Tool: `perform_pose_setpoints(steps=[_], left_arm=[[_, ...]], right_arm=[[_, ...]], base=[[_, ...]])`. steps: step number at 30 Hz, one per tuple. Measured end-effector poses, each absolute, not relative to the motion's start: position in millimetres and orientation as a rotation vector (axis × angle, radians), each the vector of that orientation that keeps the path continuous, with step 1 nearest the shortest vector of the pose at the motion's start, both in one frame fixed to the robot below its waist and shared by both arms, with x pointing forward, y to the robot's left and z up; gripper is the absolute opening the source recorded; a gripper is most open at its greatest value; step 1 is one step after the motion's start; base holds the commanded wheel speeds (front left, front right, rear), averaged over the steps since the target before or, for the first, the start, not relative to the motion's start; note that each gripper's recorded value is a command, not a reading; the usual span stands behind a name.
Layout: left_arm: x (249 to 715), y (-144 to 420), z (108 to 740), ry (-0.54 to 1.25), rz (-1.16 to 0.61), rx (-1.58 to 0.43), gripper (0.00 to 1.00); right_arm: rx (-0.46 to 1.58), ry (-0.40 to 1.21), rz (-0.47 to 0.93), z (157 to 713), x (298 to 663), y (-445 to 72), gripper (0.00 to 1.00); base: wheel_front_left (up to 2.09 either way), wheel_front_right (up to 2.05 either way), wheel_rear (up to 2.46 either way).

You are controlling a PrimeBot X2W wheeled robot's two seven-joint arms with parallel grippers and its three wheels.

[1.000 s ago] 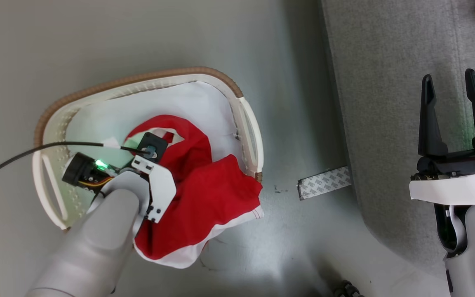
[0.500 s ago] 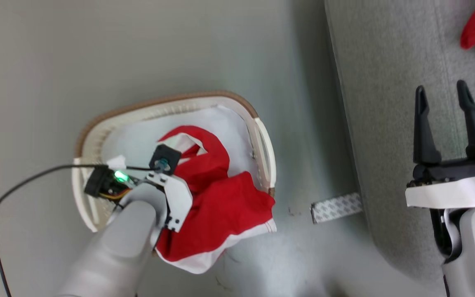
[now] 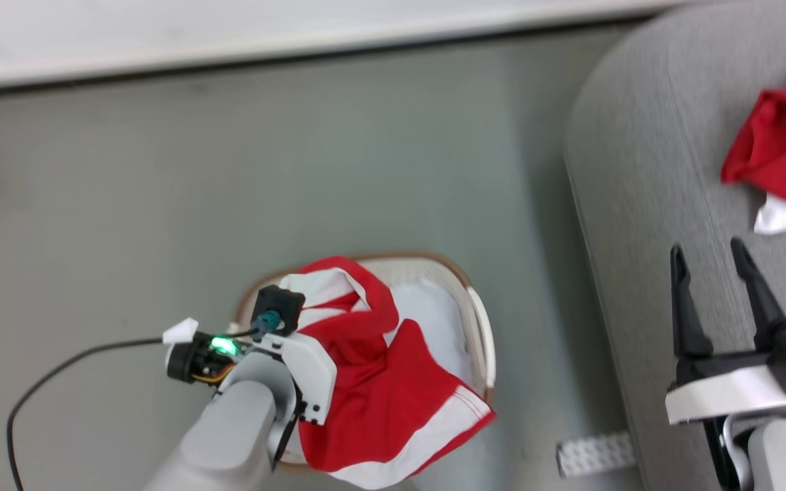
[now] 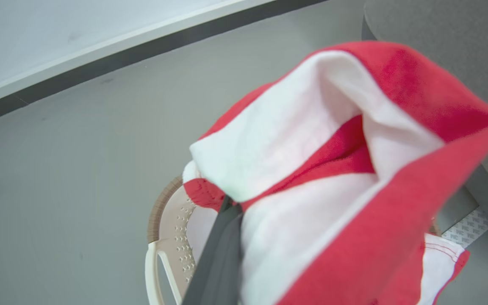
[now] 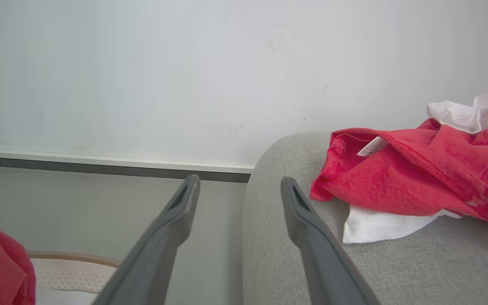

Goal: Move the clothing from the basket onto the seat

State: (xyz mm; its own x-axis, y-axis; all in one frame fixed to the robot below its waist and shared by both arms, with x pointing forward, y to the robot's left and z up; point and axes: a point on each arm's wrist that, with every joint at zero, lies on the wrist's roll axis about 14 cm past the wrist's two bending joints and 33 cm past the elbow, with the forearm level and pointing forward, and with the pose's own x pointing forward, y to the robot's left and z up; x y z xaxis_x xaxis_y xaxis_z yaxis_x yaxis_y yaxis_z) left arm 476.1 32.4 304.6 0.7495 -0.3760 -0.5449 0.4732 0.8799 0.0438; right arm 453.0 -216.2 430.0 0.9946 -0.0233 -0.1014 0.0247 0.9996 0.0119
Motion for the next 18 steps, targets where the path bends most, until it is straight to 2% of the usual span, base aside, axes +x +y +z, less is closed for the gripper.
perform_pose_setpoints(steps=[8, 18], left_arm=[[476.7, 60.3, 382.8, 0.379, -0.349, 0.127, 0.00], [455.9, 101.7, 475.2, 0.172, -0.227, 0.070, 0.00]], right_arm=[[0.034, 0.047, 0.034, 458.3, 433.3, -192.4, 1.00], [0.052, -0.020, 0.095, 489.0, 398.8, -169.6, 1.00]], base=[[0.00, 0.00, 0.00], [0.00, 0.00, 0.00]])
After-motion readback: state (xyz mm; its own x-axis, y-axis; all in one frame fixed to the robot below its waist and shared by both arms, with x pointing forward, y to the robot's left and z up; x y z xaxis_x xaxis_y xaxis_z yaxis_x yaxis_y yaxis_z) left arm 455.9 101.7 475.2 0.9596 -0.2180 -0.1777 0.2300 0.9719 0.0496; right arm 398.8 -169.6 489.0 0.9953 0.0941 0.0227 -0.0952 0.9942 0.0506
